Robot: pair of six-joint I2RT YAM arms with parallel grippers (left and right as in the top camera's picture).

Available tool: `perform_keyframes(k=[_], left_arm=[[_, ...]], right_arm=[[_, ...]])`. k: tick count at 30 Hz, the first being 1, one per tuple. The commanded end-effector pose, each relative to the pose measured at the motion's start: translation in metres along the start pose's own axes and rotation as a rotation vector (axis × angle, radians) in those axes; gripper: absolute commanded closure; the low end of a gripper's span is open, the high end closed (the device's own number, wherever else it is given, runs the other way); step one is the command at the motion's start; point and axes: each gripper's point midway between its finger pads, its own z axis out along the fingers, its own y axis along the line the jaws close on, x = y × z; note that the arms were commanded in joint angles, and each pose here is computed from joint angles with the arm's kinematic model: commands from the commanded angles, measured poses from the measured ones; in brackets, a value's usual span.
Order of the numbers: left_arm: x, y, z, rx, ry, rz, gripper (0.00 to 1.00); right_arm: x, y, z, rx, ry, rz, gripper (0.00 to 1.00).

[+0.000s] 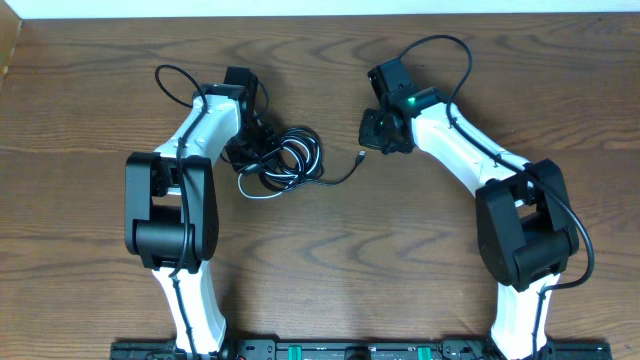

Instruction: Untangle cables

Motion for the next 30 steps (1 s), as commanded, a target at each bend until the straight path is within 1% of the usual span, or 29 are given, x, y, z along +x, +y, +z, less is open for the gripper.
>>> perform_keyframes(k=[1, 6, 9, 12, 13, 15, 17, 19, 23, 26, 30], left_arm=[[-0.002, 0.008, 0.004, -0.031, -0.001, -0.024, 0.92], [-0.002, 0.008, 0.004, -0.031, -0.001, -0.024, 0.92], [-0.002, 0.008, 0.004, -0.031, -0.001, -0.024, 0.92], [-0.003, 0.008, 0.004, -0.031, -0.001, -0.024, 0.92], [-0.003, 0.008, 0.004, -0.031, -0.001, -0.024, 0.92], [-0.003, 0.008, 0.004, -0.031, -0.001, -0.024, 0.92], [-0.003, 0.008, 0.004, -0.031, -0.001, -0.024, 0.92], [-0.003, 0.008, 0.004, -0.031, -0.001, -0.024, 0.92], [-0.002, 0.008, 0.004, -0.031, -0.001, -0.024, 0.92], [-0.002, 0.008, 0.004, -0.031, -0.001, -0.024, 0.92], [-0.002, 0.008, 0.004, -0.032, -0.001, -0.024, 0.92]], right_arm=[[0.011, -0.003, 0.013, 0.048, 0.01, 0.004, 0.92], [0.028, 0.007, 0.023, 0.053, 0.039, -0.024, 0.91], [0.043, 0.019, 0.028, 0.041, 0.067, -0.033, 0.89], [0.059, 0.038, 0.03, 0.001, 0.098, -0.071, 0.89], [0.069, 0.051, 0.031, -0.027, 0.109, -0.098, 0.89], [0.08, 0.064, 0.031, -0.056, 0.125, -0.119, 0.88], [0.089, 0.071, 0.031, -0.059, 0.136, -0.098, 0.84], [0.096, 0.076, 0.03, -0.06, 0.142, -0.072, 0.76], [0.102, 0.082, 0.03, -0.059, 0.148, 0.006, 0.71], [0.102, 0.087, 0.031, -0.073, 0.139, 0.028, 0.7], [0.098, 0.093, 0.031, -0.091, 0.125, 0.06, 0.72]])
